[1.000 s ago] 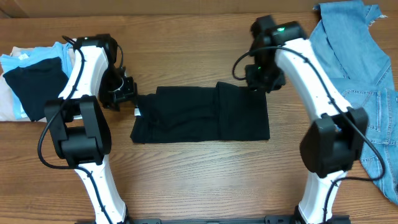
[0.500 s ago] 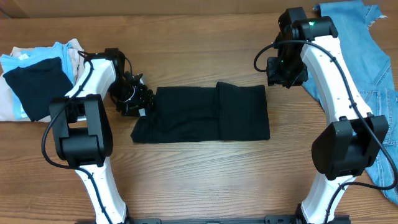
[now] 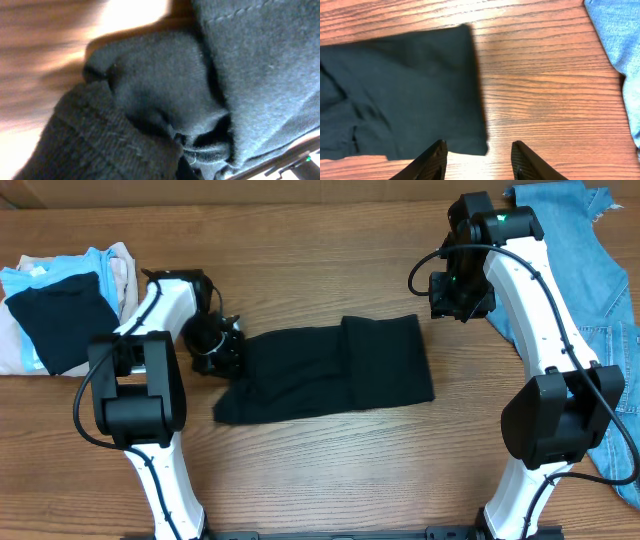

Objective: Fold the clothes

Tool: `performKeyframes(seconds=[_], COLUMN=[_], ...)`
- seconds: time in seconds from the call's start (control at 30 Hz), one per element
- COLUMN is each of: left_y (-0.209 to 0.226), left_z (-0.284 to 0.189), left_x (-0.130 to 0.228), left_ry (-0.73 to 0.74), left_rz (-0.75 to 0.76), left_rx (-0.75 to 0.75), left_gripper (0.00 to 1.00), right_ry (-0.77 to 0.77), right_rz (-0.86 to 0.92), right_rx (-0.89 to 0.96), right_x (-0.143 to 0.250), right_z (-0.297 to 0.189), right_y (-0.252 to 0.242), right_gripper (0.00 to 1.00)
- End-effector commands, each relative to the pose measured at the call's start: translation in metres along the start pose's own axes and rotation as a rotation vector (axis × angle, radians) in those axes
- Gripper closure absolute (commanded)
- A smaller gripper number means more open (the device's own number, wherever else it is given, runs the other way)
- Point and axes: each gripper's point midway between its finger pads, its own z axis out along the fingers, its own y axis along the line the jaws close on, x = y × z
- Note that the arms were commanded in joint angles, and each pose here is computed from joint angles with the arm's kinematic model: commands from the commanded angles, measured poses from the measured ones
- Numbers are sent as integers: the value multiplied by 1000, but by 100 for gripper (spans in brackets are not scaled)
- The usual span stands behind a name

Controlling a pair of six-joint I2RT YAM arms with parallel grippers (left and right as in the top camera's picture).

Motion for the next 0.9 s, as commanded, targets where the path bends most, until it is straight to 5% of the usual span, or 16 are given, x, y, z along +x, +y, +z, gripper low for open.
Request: performKeyframes(seconds=[0.0, 0.33, 0.87], left_y=[43, 92, -82], left_z=[-43, -168, -162], left_x=[-14, -26, -22], left_ry=[-66, -319, -246], left_rz=[-51, -228, 32], left_rx=[-147, -81, 304], left_gripper=[96, 92, 96], right_ry=[-38, -31, -23], right_rz=[-2, -2, -2], right_rx=[4, 5, 6], right_x=[-4, -3, -1], right_z=[-11, -11, -11], right_y=[-2, -3, -3], right_gripper=[55, 55, 55])
